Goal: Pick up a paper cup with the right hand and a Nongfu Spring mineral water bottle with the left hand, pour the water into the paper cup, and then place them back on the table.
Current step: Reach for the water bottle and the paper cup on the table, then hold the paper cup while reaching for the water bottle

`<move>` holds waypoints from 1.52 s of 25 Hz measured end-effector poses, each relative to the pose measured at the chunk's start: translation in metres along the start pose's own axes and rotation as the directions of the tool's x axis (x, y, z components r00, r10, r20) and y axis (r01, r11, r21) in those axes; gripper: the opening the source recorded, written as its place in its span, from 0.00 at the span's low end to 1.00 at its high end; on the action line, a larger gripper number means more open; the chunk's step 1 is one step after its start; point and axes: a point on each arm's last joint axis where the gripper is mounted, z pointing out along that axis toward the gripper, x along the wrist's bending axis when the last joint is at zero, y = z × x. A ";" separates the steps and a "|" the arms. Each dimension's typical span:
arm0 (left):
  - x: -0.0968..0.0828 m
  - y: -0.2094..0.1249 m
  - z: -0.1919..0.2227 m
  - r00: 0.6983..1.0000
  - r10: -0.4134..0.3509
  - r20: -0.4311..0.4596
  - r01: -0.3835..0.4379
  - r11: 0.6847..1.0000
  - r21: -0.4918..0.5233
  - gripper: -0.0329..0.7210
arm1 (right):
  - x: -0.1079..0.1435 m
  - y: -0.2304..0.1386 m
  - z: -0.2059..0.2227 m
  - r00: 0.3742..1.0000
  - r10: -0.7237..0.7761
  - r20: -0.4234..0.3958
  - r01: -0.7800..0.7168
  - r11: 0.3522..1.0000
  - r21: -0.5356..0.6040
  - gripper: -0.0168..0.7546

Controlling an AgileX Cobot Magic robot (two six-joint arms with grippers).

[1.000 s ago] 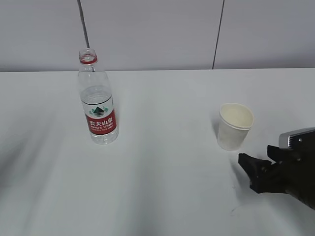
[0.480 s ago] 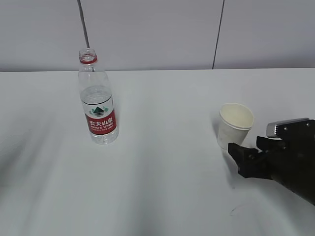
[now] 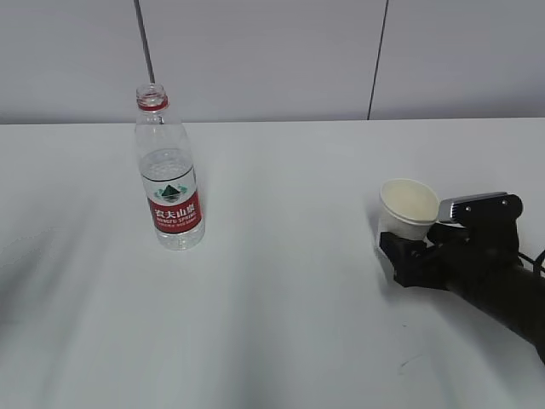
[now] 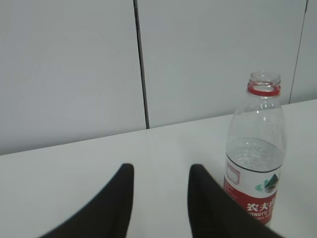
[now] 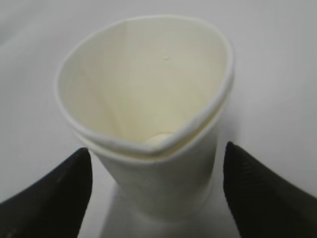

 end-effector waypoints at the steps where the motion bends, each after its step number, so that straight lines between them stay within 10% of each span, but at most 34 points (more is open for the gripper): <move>1: 0.000 0.000 0.000 1.000 0.000 0.000 0.000 1.000 0.000 0.36 | 0.000 0.000 0.003 1.000 0.000 0.000 0.000 1.000 -0.002 0.82; 31: -0.003 -0.004 0.001 0.999 -0.025 0.030 0.024 0.999 0.035 0.37 | -0.003 0.000 0.020 1.000 -0.004 -0.001 0.004 1.000 -0.024 0.65; 38: -0.012 -0.011 0.013 0.989 -0.032 0.145 0.028 0.999 0.027 0.65 | -0.003 0.000 0.020 1.000 -0.004 -0.001 0.004 1.000 -0.024 0.64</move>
